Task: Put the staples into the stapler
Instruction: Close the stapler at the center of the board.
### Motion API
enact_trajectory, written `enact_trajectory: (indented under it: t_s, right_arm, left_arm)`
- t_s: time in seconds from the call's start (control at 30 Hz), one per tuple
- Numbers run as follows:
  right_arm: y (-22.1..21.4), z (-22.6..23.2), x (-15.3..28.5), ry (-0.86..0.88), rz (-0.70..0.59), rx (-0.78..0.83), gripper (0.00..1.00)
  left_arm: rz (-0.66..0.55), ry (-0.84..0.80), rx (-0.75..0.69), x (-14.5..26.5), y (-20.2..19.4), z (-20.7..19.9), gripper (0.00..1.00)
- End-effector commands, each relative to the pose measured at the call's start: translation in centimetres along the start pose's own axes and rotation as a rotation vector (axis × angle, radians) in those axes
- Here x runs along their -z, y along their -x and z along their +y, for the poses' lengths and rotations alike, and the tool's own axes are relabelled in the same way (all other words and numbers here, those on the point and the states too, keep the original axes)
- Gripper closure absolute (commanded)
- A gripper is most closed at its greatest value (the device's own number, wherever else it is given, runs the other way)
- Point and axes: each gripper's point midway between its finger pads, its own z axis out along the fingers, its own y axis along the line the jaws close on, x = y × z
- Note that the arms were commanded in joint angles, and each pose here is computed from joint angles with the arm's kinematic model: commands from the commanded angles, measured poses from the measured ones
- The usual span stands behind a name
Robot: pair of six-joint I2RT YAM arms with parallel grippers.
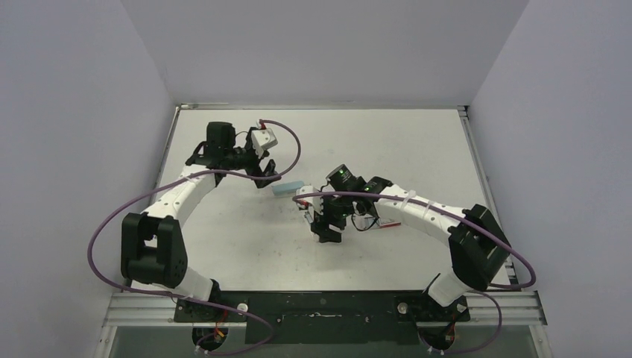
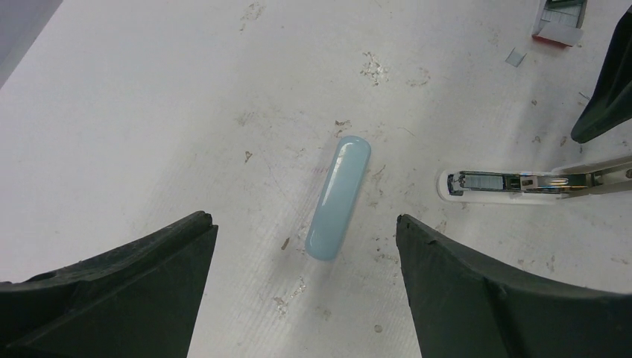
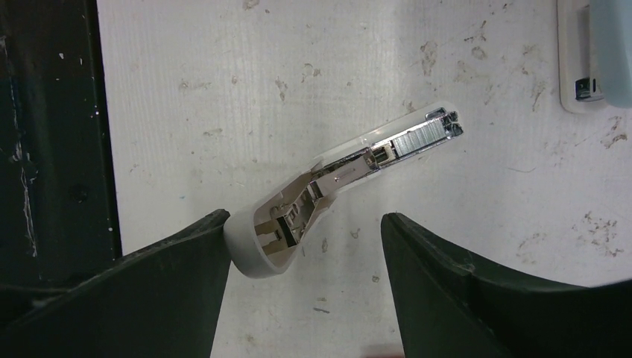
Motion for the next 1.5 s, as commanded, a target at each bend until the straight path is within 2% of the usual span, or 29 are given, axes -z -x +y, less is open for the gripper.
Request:
enact_trajectory:
  t_s: [0.0, 0.47, 0.8, 1.0, 1.1, 1.17, 1.27, 1.47]
  right_arm:
    - [2.4, -0.6, 0.3, 0.013, -0.037, 0.052, 0.31]
    - [2.5, -0.4, -1.1, 0.159, 0.013, 0.051, 0.5]
    - [1.9, -2.8, -0.9, 0.264, 0.003, -0.057, 0.57]
    - [1.5, -3.8, -1.2, 0.366, -0.015, -0.124, 0.7]
    - [1.1, -4.0, -1.8, 0.393, -0.009, -0.147, 0.72]
    - [0.7, -4.3, -2.1, 0.394, 0.0, -0.158, 0.7]
    - [0.4, -5.3, -2.4, 0.368, -0.002, -0.188, 0.59]
    - [1.2, -7.4, -2.4, 0.268, -0.006, -0.244, 0.28]
  left_arm:
    - [-0.082, 0.014, -0.035, 1.2, 1.9, 0.2, 0.11]
    - [-0.104, 0.041, -0.045, 3.2, 1.9, -0.1, 0.1]
    - [-0.106, 0.059, -0.028, 4.4, 0.9, -0.6, 0.11]
    - [-0.116, 0.071, -0.017, 5.2, 0.4, -0.9, 0.1]
    - [-0.12, 0.079, -0.016, 5.6, 0.3, -1.0, 0.1]
    - [-0.124, 0.084, -0.018, 5.9, 0.3, -1.0, 0.1]
    - [-0.124, 0.085, -0.015, 6.0, 0.2, -1.0, 0.1]
    - [-0.117, 0.081, 0.007, 5.6, -0.4, -0.9, 0.11]
